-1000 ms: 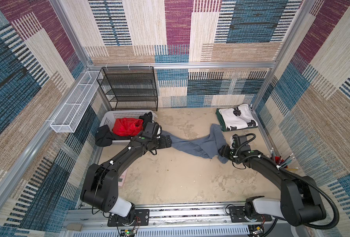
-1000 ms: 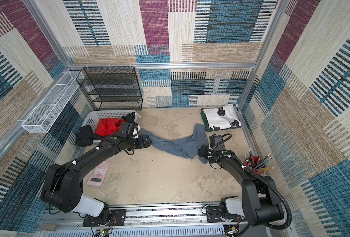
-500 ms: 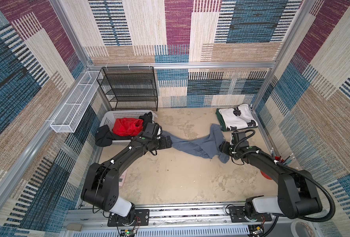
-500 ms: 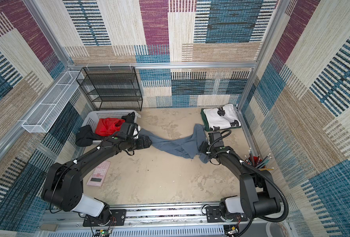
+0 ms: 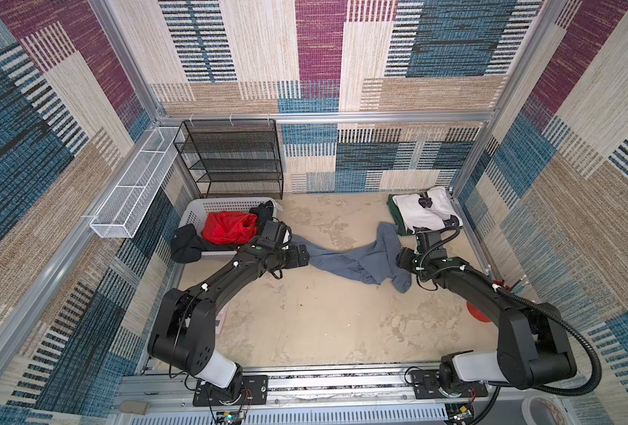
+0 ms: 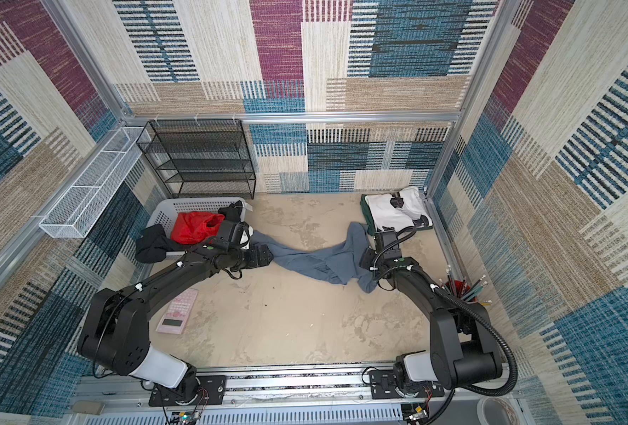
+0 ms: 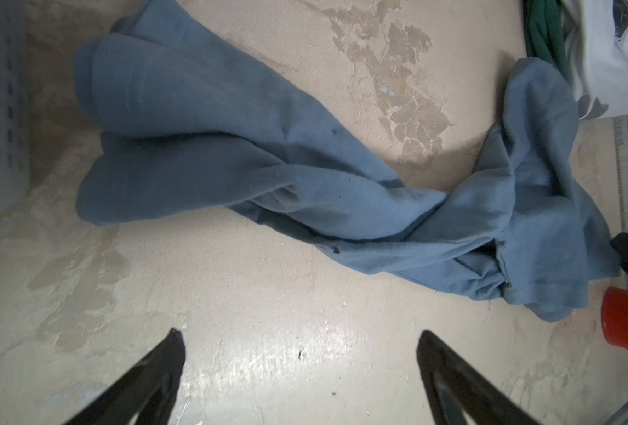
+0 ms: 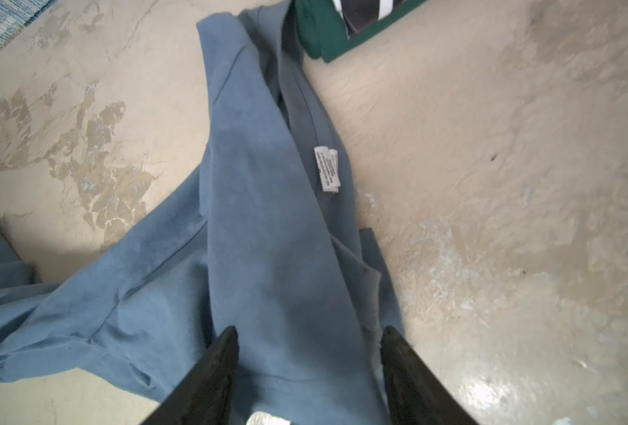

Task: Fold and stack the t-shirts

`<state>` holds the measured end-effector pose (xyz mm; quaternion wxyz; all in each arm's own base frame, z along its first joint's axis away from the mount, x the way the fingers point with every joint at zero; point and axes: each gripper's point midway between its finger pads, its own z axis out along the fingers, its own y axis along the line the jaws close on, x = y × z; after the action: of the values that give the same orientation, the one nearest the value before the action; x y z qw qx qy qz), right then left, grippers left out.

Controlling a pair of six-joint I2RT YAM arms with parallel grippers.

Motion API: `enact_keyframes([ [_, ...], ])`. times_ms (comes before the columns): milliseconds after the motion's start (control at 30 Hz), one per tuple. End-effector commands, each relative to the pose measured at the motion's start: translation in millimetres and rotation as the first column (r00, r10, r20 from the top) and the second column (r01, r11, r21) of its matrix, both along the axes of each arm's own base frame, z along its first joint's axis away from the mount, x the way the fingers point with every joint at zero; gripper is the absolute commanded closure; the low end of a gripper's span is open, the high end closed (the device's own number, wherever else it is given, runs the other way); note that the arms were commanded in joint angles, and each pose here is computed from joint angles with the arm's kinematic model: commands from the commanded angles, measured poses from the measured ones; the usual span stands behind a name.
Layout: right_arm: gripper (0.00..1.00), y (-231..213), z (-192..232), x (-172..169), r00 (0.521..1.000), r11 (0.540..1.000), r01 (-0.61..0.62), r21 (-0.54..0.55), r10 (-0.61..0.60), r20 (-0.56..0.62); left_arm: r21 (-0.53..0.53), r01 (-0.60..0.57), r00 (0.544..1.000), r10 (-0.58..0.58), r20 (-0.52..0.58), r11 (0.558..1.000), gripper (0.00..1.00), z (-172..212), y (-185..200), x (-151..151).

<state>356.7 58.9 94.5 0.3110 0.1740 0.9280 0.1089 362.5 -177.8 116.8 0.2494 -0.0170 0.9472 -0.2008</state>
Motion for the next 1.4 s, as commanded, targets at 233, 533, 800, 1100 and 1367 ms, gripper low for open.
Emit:
enact_keyframes([
  [233, 0.37, 7, -10, 4, 1.0, 1.0, -0.021, 0.022, 0.021, -0.021, -0.021, 0.009, 1.0, -0.009, 0.015, 1.0, 0.01, 3, -4, 4],
  [533, 0.38, 0, -17, -2, 0.999, 1.0, -0.016, -0.026, 0.014, -0.05, -0.015, 0.013, 1.0, -0.013, 0.017, 1.0, 0.01, 1, -4, 4],
  [800, 0.43, 17, -22, -9, 0.995, 0.995, -0.08, 0.056, 0.083, -0.057, -0.02, 0.017, 1.0, -0.017, 0.015, 1.0, 0.01, 0, -5, 5],
  [1100, 0.57, 25, -8, -11, 0.994, 0.989, -0.105, 0.1, 0.107, -0.012, -0.022, 0.014, 1.0, -0.014, 0.013, 1.0, 0.01, -1, -5, 4],
  [1367, 0.68, 28, -15, -5, 0.992, 0.987, -0.116, 0.109, 0.12, -0.028, -0.021, 0.015, 1.0, -0.015, 0.011, 1.0, 0.01, -2, -5, 4],
])
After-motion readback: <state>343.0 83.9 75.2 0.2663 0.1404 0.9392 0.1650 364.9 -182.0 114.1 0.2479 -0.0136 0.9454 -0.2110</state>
